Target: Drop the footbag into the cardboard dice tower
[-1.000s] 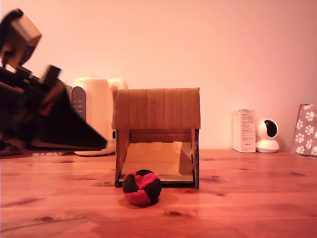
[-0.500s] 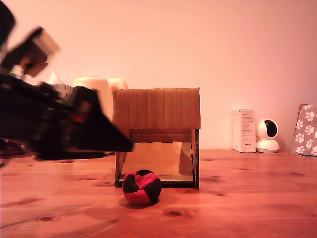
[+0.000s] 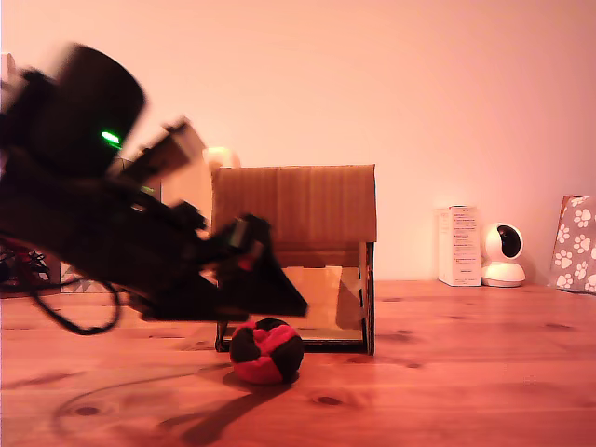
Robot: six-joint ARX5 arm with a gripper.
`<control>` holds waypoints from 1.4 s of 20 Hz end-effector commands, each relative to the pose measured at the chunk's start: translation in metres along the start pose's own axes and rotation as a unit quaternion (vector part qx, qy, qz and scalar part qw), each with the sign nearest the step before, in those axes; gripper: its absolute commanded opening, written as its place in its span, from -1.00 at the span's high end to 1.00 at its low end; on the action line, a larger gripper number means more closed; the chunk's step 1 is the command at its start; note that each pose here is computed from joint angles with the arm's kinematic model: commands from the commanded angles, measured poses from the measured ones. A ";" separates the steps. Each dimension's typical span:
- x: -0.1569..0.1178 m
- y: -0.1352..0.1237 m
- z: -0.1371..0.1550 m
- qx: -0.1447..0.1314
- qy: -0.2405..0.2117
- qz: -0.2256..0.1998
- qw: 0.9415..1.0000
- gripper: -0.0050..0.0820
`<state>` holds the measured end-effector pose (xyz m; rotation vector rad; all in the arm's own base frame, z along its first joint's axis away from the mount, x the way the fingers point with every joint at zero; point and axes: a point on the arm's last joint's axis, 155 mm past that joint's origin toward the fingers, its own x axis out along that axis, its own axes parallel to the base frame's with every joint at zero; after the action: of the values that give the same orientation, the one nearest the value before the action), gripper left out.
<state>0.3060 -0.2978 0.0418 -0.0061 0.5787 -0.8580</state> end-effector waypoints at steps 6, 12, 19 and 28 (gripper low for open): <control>0.017 -0.001 -0.029 -0.011 0.084 -0.013 0.996 -0.38; 0.016 0.001 -0.040 -0.015 0.130 -0.008 0.991 0.29; 0.009 -0.004 -0.025 -0.014 0.129 -0.012 0.991 0.72; -0.052 -0.035 0.037 -0.003 0.085 -0.035 0.996 0.71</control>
<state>0.2746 -0.2913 0.1052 0.0353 0.7461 -0.9218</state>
